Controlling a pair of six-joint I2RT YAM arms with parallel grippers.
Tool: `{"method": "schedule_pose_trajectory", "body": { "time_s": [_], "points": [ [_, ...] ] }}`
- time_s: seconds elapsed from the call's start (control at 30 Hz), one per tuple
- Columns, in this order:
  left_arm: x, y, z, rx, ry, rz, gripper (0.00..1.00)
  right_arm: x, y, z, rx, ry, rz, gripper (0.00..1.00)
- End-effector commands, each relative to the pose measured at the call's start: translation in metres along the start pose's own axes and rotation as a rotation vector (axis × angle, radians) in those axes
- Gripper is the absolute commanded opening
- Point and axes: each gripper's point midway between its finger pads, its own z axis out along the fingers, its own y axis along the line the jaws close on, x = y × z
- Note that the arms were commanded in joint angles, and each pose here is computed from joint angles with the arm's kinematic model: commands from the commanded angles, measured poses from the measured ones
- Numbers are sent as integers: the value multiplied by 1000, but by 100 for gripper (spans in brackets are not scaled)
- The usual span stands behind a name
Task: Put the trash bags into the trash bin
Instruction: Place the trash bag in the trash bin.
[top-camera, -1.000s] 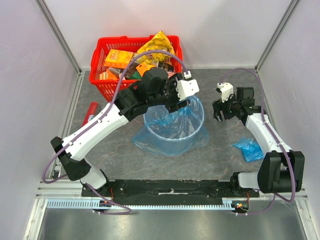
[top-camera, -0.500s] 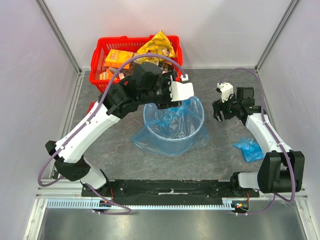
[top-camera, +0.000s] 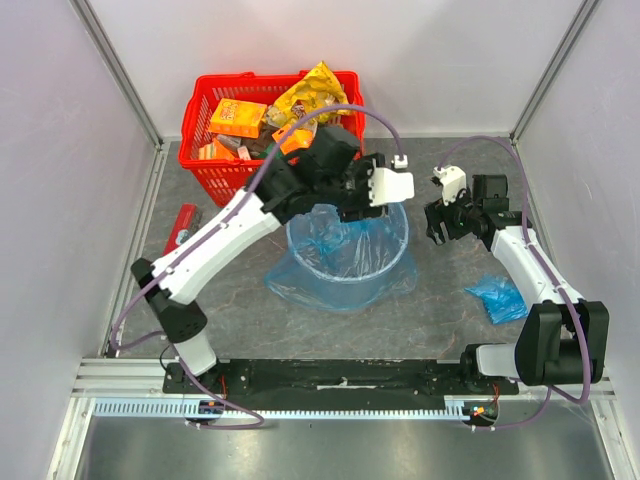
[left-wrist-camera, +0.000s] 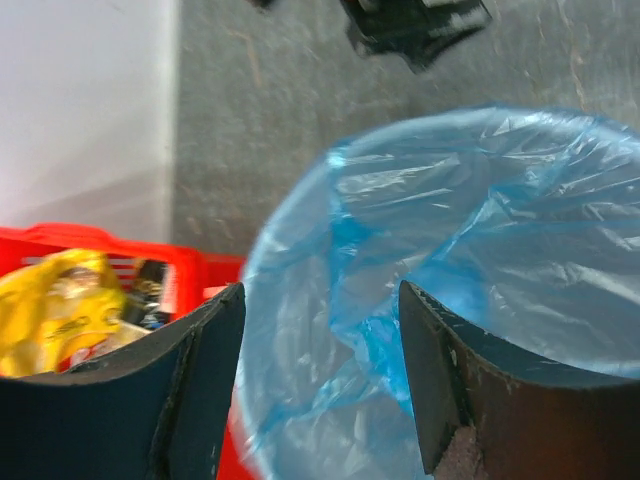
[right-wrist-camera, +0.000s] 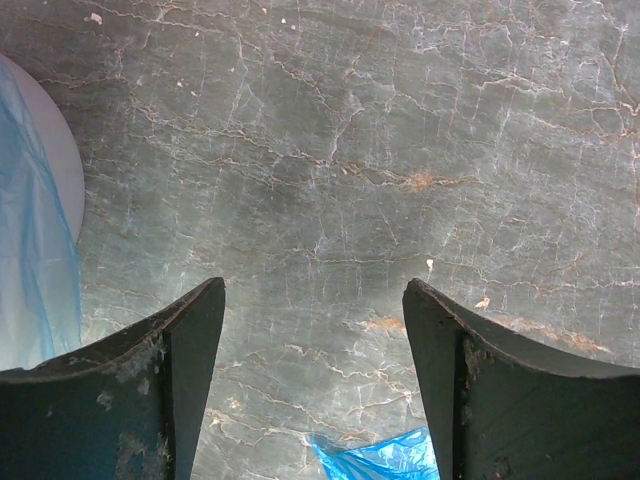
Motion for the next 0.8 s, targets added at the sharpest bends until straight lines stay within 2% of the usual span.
{"method": "schedule_pose_trajectory", "body": {
  "time_s": [0.0, 0.2, 0.47, 0.77],
  "points": [
    [23, -29, 42, 105, 39, -49, 68, -9, -1, -5, -5, -32, -13, 79],
    [58, -62, 71, 178, 87, -64, 66, -9, 1, -4, -22, -30, -10, 80],
    [92, -91, 90, 206, 127, -112, 65, -7, 2, -3, -28, -23, -8, 80],
    [107, -107, 100, 226, 144, -133, 65, -5, 3, -2, -32, -16, -8, 81]
  ]
}}
